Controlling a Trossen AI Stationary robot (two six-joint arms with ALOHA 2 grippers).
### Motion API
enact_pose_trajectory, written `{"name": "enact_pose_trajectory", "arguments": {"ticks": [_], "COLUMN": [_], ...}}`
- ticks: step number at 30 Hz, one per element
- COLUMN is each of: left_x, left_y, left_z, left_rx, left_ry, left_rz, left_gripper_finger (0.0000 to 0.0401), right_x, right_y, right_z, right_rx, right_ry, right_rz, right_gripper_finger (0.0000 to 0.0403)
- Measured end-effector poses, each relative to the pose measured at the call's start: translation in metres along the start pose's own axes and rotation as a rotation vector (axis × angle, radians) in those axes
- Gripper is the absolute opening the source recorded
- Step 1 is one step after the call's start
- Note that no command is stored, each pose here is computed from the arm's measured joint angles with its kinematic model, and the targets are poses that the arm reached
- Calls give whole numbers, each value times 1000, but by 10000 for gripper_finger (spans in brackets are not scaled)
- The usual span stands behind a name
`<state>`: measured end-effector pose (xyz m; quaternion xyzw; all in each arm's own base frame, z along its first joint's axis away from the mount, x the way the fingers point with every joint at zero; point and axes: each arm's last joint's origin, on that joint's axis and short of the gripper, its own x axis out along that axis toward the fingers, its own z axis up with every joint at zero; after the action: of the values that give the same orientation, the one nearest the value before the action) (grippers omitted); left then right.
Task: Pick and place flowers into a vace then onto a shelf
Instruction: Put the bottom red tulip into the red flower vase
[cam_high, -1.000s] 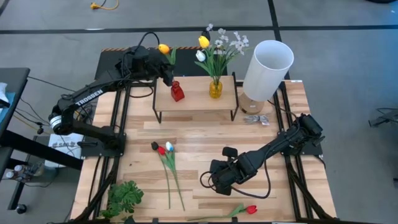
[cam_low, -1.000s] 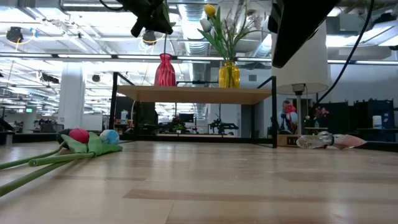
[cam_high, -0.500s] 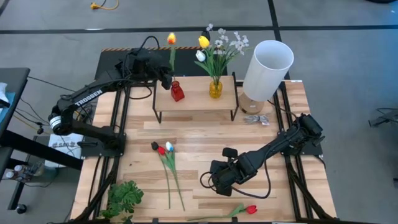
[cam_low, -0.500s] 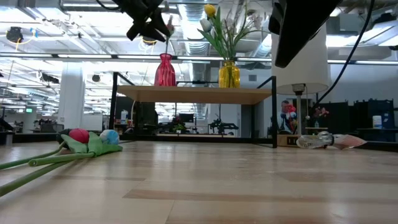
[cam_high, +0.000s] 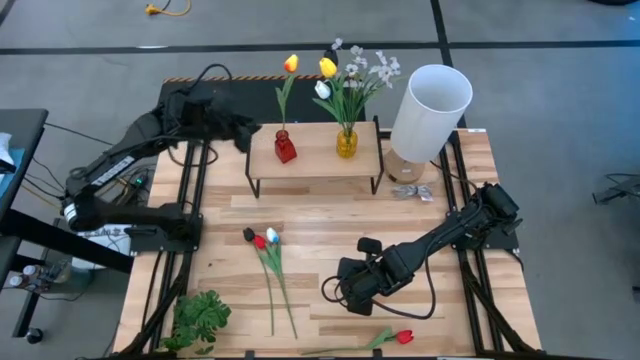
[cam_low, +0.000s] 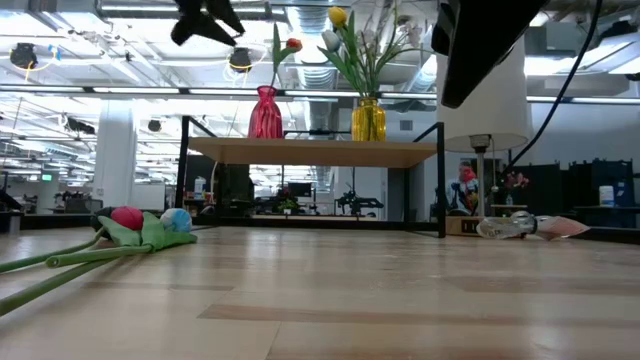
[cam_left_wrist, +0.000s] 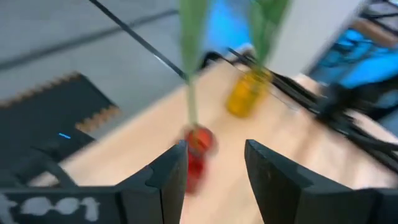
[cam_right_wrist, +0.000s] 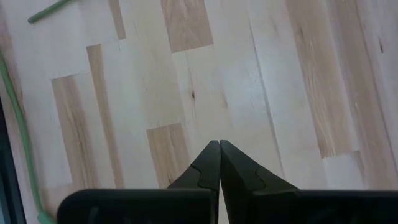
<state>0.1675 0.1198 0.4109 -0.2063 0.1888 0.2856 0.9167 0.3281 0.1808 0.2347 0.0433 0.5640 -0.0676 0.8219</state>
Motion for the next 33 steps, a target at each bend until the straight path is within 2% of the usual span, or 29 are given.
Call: {"name": "enact_pose_trajectory", "arguments": {"ticks": [4,8,11,15,18,21,24,29,33], "left_x": [-24,-46,-58,-70,-72,-74,-75,-78,-78], "left_y": [-7,-18,-25,-32,-35,-38,-43,-49,-54], "left_z": [-10,-22,-33,-50,-60,-68,-72,-76,-78], "left_rx": [-44,-33,-18,16,22,52,106,162,190], "left_ry": [78,163,240,358,434,470,477,477,489], "left_rz": [-181,-388,-467,-450,-370,-283,-243,-263,-287], "left_gripper_finger": [149,149,149,149,149,149,149,149,149], "right_x": [-8,-21,-32,-42,-48,-51,-53,-62,-67], "right_y": [4,8,10,14,16,18,27,52,65], "right_z": [6,15,23,32,35,35,27,4,-18], "right_rx": [13,24,36,108,205,305,360,322,280], "right_ry": [-17,-49,-68,-110,-116,-59,32,97,150], "right_rz": [34,80,134,196,227,299,360,407,364], "right_gripper_finger": [1,1,1,1,1,1,1,1,1]}}
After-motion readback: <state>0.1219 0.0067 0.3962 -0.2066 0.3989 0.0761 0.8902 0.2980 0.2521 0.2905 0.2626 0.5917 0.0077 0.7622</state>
